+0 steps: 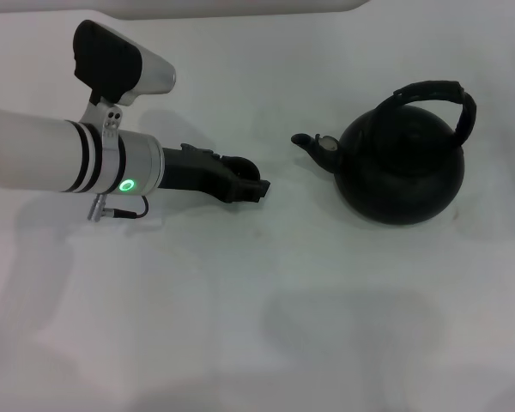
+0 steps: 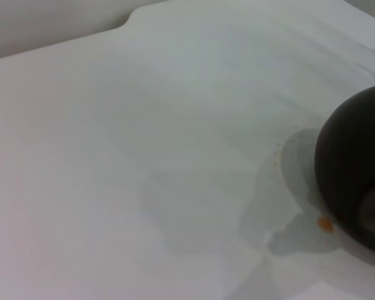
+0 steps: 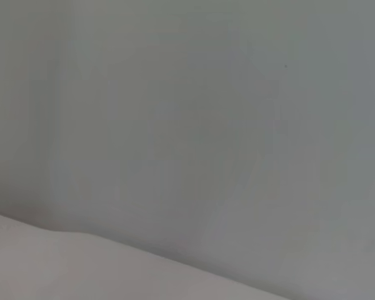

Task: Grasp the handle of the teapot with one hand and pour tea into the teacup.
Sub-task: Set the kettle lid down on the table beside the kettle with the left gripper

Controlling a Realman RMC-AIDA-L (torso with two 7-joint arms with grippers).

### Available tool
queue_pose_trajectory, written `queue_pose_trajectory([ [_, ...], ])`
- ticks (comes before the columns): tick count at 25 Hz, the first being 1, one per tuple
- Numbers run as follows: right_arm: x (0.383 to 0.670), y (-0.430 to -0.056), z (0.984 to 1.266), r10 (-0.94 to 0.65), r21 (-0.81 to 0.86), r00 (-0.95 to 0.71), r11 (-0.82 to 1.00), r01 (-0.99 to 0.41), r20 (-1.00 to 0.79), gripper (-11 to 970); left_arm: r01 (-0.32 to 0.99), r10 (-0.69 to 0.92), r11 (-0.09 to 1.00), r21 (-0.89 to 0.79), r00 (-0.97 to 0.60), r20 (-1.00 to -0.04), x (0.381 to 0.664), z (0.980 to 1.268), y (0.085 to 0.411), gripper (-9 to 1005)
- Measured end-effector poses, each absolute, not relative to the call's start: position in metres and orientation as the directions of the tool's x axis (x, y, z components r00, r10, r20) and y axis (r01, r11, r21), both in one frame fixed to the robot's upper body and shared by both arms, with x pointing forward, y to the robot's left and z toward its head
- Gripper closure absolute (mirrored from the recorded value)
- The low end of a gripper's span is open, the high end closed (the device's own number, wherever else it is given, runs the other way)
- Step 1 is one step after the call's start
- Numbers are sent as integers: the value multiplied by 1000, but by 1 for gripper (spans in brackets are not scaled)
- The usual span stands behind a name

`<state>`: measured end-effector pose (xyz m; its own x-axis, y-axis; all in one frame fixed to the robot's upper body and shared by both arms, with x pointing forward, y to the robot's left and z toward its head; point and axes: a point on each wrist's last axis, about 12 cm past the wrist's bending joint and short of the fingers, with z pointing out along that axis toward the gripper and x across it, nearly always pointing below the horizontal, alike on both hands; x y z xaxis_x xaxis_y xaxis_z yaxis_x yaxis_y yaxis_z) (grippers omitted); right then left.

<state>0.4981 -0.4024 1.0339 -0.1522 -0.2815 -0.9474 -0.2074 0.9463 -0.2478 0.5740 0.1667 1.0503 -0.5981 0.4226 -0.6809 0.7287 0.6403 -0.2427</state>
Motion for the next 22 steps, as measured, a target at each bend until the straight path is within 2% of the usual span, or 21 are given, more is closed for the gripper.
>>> queue_pose_trajectory([
  [13, 498, -402, 1034, -281, -247, -152, 947, -207, -948, 151, 722, 423, 659, -212, -588, -689, 576, 1049, 170, 268],
  [18, 500, -402, 1035, -281, -249, -151, 947, -205, -948, 151, 720, 422, 663, -204, -584, -693, 577, 1050, 170, 165],
  [22, 501, -402, 1035, -285, -251, -152, 946, -205, -947, 150, 725, 423, 660, -197, -575, -701, 577, 1052, 169, 165],
])
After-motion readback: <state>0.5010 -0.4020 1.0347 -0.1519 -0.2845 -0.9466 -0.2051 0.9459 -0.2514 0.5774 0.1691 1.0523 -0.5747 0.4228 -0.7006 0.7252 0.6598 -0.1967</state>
